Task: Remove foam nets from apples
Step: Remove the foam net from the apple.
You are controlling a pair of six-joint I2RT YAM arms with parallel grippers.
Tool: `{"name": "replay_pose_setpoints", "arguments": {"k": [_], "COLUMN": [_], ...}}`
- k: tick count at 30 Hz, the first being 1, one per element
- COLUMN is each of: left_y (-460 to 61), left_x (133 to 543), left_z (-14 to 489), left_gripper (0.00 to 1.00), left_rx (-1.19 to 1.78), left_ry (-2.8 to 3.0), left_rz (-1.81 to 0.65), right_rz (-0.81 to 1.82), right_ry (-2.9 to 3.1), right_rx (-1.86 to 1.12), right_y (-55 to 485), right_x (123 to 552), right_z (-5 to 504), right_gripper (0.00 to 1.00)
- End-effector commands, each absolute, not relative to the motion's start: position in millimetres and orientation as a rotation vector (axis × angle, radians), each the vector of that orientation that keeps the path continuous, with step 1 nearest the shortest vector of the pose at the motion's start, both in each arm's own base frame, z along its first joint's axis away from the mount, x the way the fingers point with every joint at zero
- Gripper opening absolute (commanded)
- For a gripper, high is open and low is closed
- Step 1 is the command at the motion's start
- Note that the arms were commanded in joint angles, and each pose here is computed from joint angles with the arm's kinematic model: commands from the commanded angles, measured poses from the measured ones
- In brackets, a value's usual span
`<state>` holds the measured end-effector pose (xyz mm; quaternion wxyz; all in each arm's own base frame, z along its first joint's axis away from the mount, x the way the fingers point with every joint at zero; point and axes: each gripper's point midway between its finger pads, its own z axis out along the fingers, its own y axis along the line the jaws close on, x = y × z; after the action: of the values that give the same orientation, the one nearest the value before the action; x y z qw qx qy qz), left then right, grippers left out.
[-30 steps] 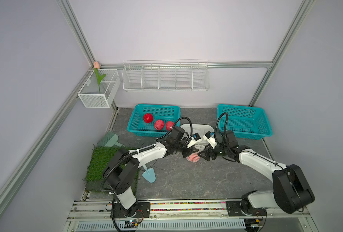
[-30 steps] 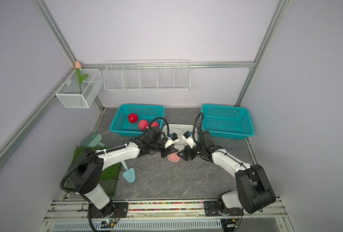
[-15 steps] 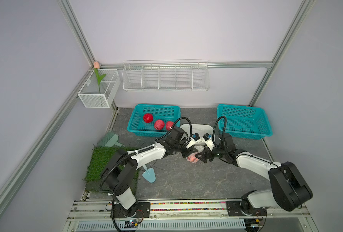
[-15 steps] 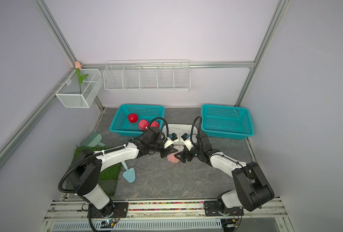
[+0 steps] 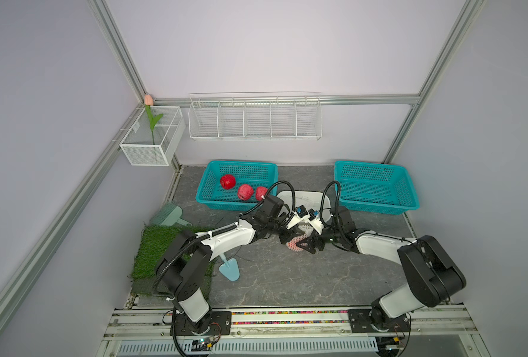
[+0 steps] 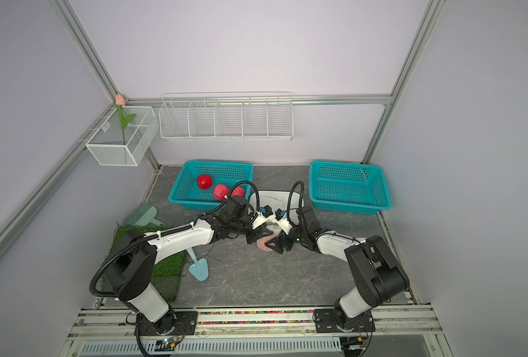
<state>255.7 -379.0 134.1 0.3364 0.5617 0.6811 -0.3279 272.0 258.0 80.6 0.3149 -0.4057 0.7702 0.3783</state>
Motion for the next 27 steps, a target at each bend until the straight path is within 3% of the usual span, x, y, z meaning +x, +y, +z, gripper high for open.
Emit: {"name": "replay_pose_setpoints", "arguments": {"k": [1,3,8,10,11,18,27], "left_y": [-381.3,-379.5,-375.6,-374.7,-374.0,-358.6,-342.6], "left_x": [254.5,253.4,252.2,252.5,253.2,277.8,258.0], "left_z": [140.9,139.4,136.3,136.1,136.2,151.5,125.5], "left_gripper": [0.21,0.22,0.23,0.28,0.34,1.00,0.99], "left_rx": [1.458,1.458,1.456,1.454,1.451,1.300,1.436], "left_ry": [1.764,1.769,1.786,1.792,1.794,1.813,1.848], "left_rz": [-0.873,-0.869,-0.855,-0.850,-0.847,-0.796,-0.765], "right_rz": [0.991,0.985,0.983,0.994,0.999,0.983,0.860], "right_ry": [1.965,1.942,1.935,1.931,1.935,1.933,1.906], "right_rx": [-1.089,-1.079,-1.076,-1.082,-1.086,-1.110,-1.155], "right_y": [263.5,264.1,265.8,267.4,267.6,266.7,256.5], "right_x": [276.0,277.1,278.7,278.0,277.1,271.0,273.4], "right_z": [86.7,89.8,92.1,95.0,95.6,110.7,130.5], "right_gripper": [0.80,0.64,0.54,0.42,0.40,0.21,0.14]}}
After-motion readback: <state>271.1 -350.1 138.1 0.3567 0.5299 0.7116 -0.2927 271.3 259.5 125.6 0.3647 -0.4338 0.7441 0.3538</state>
